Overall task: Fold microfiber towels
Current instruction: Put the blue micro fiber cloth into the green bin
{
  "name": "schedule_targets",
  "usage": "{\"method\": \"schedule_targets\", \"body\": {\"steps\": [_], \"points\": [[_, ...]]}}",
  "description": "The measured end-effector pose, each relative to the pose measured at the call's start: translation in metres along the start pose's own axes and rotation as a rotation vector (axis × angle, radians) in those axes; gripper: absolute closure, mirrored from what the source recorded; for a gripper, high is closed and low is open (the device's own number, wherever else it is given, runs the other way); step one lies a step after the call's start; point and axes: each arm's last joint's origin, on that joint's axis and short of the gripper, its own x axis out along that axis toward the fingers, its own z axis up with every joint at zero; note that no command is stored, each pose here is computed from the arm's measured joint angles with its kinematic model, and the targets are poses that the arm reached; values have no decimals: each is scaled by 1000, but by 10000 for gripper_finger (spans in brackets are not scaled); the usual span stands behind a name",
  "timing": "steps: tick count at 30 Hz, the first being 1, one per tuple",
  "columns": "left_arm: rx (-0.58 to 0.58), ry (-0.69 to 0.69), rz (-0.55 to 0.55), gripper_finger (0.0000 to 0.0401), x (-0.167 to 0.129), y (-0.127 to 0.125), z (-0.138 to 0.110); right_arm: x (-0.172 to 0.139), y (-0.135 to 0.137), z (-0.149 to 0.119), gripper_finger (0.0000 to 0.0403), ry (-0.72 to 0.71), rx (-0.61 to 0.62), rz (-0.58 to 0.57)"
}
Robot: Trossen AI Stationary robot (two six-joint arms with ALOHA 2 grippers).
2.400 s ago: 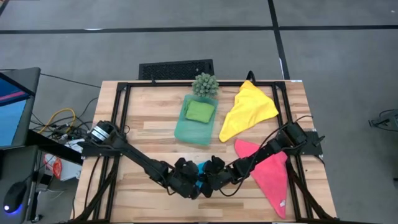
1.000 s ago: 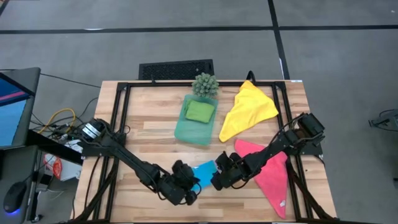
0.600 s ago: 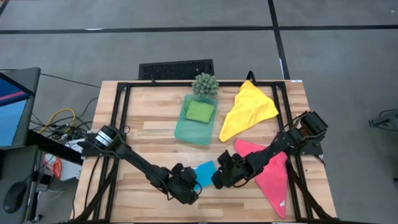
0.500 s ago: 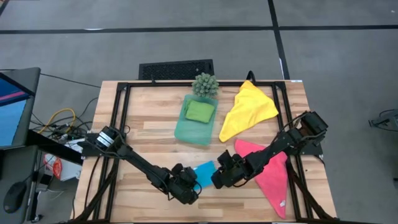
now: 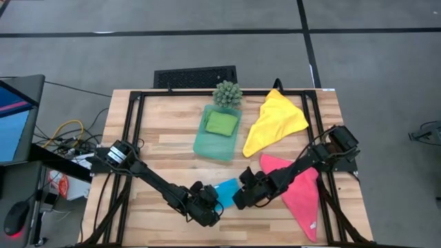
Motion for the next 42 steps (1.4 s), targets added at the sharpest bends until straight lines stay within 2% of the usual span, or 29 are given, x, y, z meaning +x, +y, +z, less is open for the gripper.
{"method": "schedule_targets", "body": {"steps": [5,10,13,19,20,30,35,42], "points": [[2,-2,2,401,0,0,0,8,2,4,153,29,15,42],[5,0,6,401,1,1,-1,29,6,-2,177,62,6,115],[5,0,7,401,1,1,-1,34,7,-5,221,74,6,134],[8,7,12,401,1,2,-1,26,9,-2,368,68,-36,146],[8,8,14,401,1,2,-1,25,9,-1,379,71,-47,149],[-5,49,-19,401,-8,-1,4,22,11,-5,379,106,-25,168],[6,57,-55,401,-41,-2,19,15,12,-7,379,132,-8,167],[14,114,6,401,-86,10,26,-14,16,3,379,111,16,189]]}}
